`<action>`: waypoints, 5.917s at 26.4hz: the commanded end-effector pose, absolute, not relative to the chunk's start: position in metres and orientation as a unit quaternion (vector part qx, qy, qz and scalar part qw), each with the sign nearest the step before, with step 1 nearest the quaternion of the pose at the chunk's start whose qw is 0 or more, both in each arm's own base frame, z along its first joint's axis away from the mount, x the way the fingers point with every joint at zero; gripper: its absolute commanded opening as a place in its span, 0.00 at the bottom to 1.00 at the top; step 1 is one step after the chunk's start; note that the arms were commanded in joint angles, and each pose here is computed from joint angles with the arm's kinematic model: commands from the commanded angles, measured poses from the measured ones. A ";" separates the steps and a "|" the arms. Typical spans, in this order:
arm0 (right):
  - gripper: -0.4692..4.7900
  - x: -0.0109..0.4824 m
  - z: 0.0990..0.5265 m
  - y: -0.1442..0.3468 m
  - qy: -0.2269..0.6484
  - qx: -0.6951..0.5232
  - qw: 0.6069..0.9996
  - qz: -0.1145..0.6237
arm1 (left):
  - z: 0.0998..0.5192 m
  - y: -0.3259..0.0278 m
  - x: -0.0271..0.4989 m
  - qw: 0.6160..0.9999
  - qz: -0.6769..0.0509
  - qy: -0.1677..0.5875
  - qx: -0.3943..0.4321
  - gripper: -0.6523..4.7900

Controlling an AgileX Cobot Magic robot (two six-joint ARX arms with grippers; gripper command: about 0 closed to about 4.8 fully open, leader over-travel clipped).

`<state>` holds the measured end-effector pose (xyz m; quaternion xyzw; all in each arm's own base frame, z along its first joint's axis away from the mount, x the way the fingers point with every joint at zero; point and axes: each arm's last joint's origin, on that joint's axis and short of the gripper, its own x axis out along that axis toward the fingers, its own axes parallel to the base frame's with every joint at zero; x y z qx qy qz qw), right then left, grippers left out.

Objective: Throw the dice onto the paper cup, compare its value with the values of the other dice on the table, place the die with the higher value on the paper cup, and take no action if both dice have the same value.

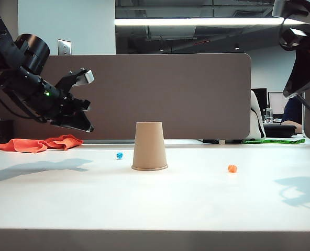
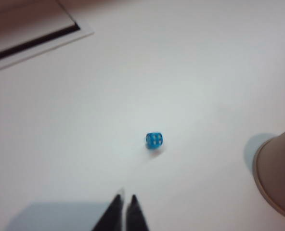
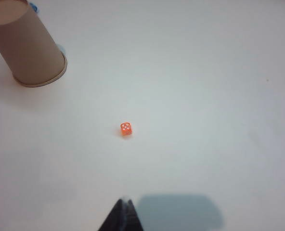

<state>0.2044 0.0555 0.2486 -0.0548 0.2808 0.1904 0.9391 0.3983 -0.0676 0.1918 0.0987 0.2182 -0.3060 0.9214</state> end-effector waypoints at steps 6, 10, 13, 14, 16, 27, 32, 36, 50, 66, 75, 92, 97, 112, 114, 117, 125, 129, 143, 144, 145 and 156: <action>0.08 0.205 0.252 0.056 0.270 -0.055 0.942 0.193 | 0.196 -0.069 0.397 0.911 -0.340 0.190 0.136 0.11; 0.08 0.205 0.252 0.056 0.269 -0.055 0.942 0.193 | 0.196 -0.069 0.397 0.907 -0.350 0.184 0.146 0.11; 0.08 0.205 0.252 0.056 0.269 -0.055 0.942 0.193 | 0.196 -0.069 0.397 0.907 -0.351 0.184 0.146 0.11; 0.08 0.205 0.252 0.056 0.270 -0.055 0.942 0.193 | 0.196 -0.069 0.397 0.907 -0.351 0.184 0.146 0.11; 0.08 0.205 0.252 0.056 0.269 -0.055 0.942 0.193 | 0.196 -0.070 0.397 0.906 -0.353 0.183 0.145 0.11; 0.08 0.207 0.255 0.056 0.254 -0.054 0.946 0.193 | 0.194 -0.071 0.394 0.885 -0.392 0.169 0.188 0.11; 0.08 0.209 0.256 0.057 0.241 -0.054 0.949 0.194 | 0.187 -0.070 0.389 0.868 -0.405 0.197 0.211 0.11; 0.08 0.210 0.258 0.058 0.233 -0.053 0.951 0.194 | 0.184 -0.070 0.387 0.862 -0.410 0.211 0.210 0.11; 0.08 0.257 0.249 0.115 0.326 -0.079 0.924 0.184 | 0.191 -0.070 0.392 0.880 -0.394 0.184 0.189 0.11; 0.32 0.274 0.232 0.123 0.386 -0.077 0.902 0.177 | 0.191 -0.070 0.392 0.880 -0.394 0.184 0.189 0.11; 0.43 0.284 0.212 0.127 0.403 -0.094 0.895 0.166 | 0.191 -0.070 0.392 0.884 -0.390 0.193 0.168 0.11; 0.36 0.295 0.202 0.130 0.387 -0.101 0.903 0.159 | 0.191 -0.070 0.392 0.887 -0.386 0.200 0.152 0.11; 0.36 0.297 0.199 0.131 0.385 -0.100 0.903 0.159 | 0.191 -0.070 0.392 0.888 -0.386 0.201 0.150 0.11; 0.36 0.305 0.181 0.135 0.397 -0.103 0.898 0.158 | 0.192 -0.070 0.393 0.889 -0.385 0.198 0.151 0.11; 0.36 0.306 0.181 0.135 0.392 -0.101 0.901 0.158 | 0.192 -0.070 0.393 0.889 -0.385 0.198 0.151 0.11; 0.36 0.308 0.180 0.136 0.387 -0.100 0.903 0.158 | 0.192 -0.070 0.393 0.889 -0.385 0.198 0.151 0.11; 0.36 0.311 0.172 0.137 0.392 -0.101 0.901 0.157 | 0.192 -0.070 0.393 0.889 -0.385 0.198 0.151 0.11; 0.36 0.313 0.170 0.138 0.386 -0.100 0.904 0.156 | 0.191 -0.070 0.393 0.889 -0.385 0.198 0.151 0.11; 0.36 0.317 0.167 0.134 0.383 -0.101 0.908 0.138 | 0.191 -0.070 0.393 0.889 -0.384 0.200 0.146 0.11; 0.36 0.317 0.166 0.134 0.385 -0.101 0.907 0.138 | 0.191 -0.070 0.393 0.889 -0.384 0.200 0.145 0.11; 0.36 0.317 0.165 0.134 0.386 -0.102 0.907 0.138 | 0.191 -0.070 0.393 0.889 -0.385 0.200 0.145 0.11; 0.36 0.321 0.155 0.136 0.390 -0.103 0.905 0.138 | 0.191 -0.070 0.393 0.890 -0.384 0.201 0.144 0.11</action>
